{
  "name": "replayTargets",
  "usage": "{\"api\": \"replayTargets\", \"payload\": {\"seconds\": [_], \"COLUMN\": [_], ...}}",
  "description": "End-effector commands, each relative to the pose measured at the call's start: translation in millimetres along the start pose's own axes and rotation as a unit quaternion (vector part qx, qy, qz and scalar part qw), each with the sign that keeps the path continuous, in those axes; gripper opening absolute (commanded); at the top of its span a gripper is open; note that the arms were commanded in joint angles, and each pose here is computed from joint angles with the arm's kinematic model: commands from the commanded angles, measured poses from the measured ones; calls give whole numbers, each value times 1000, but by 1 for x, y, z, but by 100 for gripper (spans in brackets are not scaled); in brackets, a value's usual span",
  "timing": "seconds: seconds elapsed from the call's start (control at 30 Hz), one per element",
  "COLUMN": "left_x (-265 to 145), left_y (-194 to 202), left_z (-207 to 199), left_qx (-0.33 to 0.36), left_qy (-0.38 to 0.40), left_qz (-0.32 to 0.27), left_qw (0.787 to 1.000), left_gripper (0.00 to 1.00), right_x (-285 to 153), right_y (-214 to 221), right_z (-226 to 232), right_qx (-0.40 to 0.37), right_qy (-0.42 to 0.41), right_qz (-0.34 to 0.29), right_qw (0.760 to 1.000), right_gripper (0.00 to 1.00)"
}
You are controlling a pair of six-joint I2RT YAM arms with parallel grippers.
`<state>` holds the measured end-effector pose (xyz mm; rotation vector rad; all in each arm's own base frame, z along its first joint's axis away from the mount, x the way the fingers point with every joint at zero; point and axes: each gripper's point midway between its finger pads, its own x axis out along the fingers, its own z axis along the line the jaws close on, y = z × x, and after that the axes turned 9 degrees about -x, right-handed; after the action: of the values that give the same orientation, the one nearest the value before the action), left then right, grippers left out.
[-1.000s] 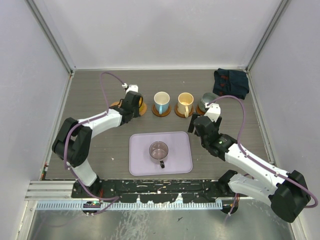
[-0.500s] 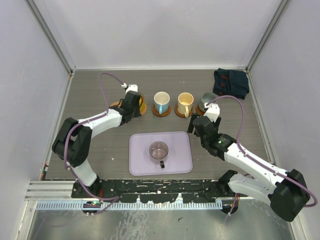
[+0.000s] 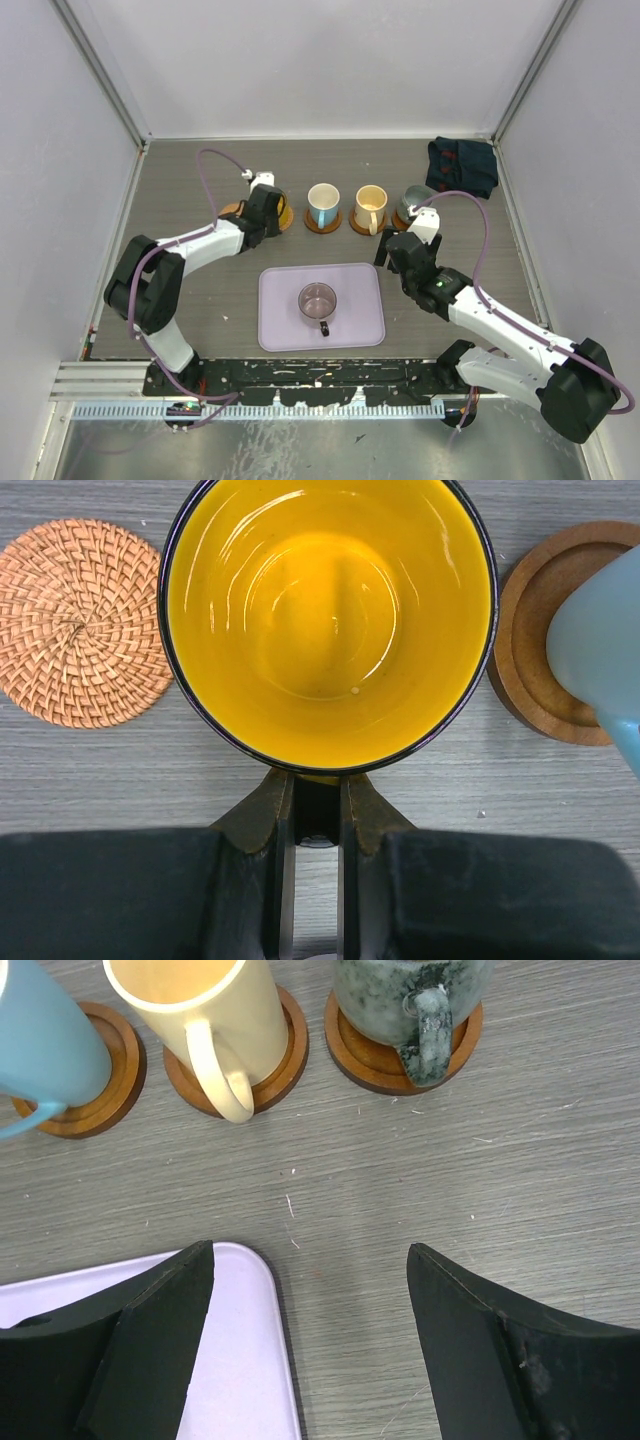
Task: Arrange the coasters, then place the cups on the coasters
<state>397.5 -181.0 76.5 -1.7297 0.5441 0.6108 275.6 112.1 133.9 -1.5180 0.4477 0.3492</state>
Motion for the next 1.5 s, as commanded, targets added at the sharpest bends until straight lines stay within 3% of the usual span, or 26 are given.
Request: {"api": "replayTargets", "payload": {"seconds": [0.0,0.27,0.37,0.53,0.6,1.07,1.2,1.47], "left_x": [-8,-7,-8,-8,-8,-16,-29,-73], "left_y": [-38,-40,-40,-38,-37,-42,-47,-50], "left_z": [-15,-17,-16,-15,-15,-14,-11,-8], "left_qx": [-35,-34,-34,-35,-35,-35,-35,-39], "left_qy": [27,28,26,25,26,27,31,70], "left_qz": [-62,-63,-62,-60,-59,-66,-74,-87], "left_qw": [997,997,997,997,997,997,996,993], "left_gripper": [0,3,12,40,44,54,61,66], "right_x": [1,1,1,1,1,3,4,4], "right_y": [-10,-10,-9,-10,-10,-12,-11,-15], "right_z": [3,5,5,7,8,9,11,11], "right_qx": [21,22,21,21,21,19,18,17], "right_qy": [-3,-7,-6,-10,-12,-12,-14,-12], "right_qz": [-15,-15,-14,-14,-14,-14,-13,-16], "right_qw": [1000,1000,1000,1000,1000,1000,1000,1000], "right_gripper": [82,82,82,82,82,82,82,82]}}
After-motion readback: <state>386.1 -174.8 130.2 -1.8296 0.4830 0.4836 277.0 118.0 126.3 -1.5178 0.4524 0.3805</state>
